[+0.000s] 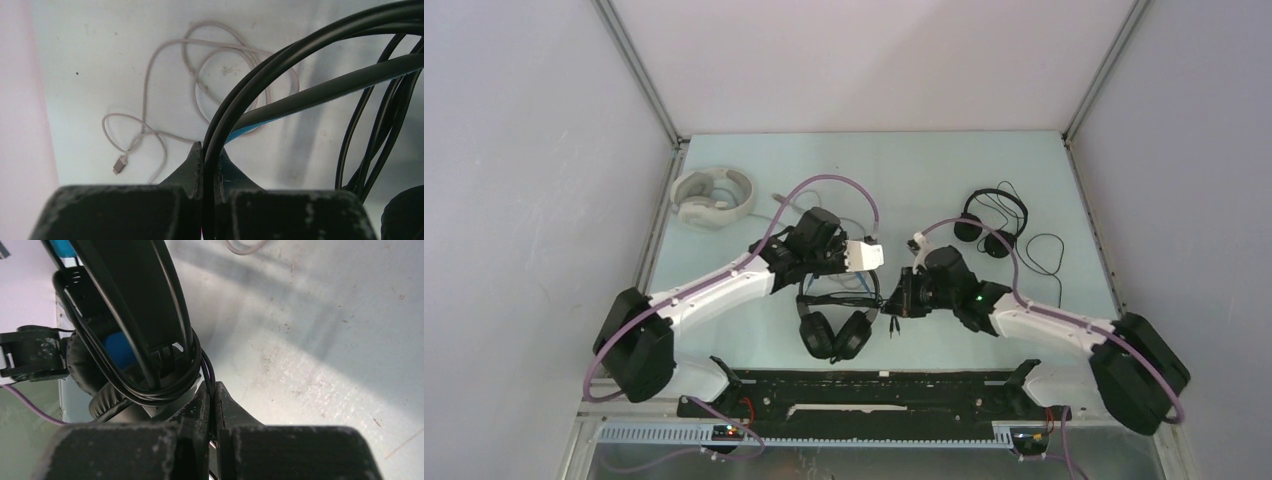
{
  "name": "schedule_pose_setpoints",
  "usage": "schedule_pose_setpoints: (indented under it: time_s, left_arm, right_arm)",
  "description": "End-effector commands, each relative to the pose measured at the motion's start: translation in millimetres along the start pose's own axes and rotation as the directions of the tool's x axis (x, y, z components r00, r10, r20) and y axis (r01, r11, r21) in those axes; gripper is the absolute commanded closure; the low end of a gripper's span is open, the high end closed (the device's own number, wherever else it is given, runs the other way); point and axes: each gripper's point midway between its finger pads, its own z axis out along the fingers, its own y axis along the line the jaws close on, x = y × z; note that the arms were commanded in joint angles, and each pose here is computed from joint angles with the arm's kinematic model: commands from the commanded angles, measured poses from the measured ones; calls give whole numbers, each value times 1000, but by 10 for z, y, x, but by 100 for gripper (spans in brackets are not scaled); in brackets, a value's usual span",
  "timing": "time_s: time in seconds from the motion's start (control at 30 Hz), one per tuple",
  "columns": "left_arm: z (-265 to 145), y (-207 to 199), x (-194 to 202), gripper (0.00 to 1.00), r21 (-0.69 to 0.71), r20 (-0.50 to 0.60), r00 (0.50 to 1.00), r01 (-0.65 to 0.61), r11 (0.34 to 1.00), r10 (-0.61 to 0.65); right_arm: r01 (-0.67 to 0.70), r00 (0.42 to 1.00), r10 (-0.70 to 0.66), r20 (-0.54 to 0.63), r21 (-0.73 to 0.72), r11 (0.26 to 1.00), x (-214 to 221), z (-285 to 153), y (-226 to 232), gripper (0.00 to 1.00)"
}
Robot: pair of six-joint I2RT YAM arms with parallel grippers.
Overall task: Wrap the headphones
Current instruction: Place the headphones at the center of the board.
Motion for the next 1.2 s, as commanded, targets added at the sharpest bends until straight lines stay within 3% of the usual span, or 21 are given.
schedule_pose_setpoints:
  time_s: [0.0,0.17,0.4,0.77,0.87,0.9,0.93,1.07,1.17]
  left_arm:
    - [-25,-232,809,96,134,-331,925,-150,979,187]
    - [153,-383,750,86,230,-318,930,-114,967,185]
    - [321,-515,601,69,253,-258,944,-141,957,207]
    - [287,-430,378,43,176,-185,968,-136,975,168]
    - [246,-394,259,29,156,-136,981,-119,981,141]
    - [217,-376,219,21,145,-121,984,-110,983,128]
    - [193,-365,134,3,140,-84,990,-103,985,115]
    - [1,-184,-97,0,45,10,998,-55,998,54]
    - [-256,103,-303,0,-78,87,995,52,996,-45]
  right_arm:
    - [-33,998,33,58,-11,999,-163,177,6,97]
    - [-71,997,71,15,37,997,-30,326,-135,94]
    - [-75,997,77,-16,82,994,71,430,-283,86]
    - [-48,999,45,20,139,989,-15,359,-361,68]
    - [-35,999,29,41,168,985,-68,302,-391,64]
    - [-34,999,26,45,174,984,-74,280,-397,64]
    - [-31,998,22,53,179,983,-92,257,-396,63]
    - [22,997,-34,71,155,988,-151,192,-312,61]
    - [114,991,-121,65,96,989,-146,194,-160,60]
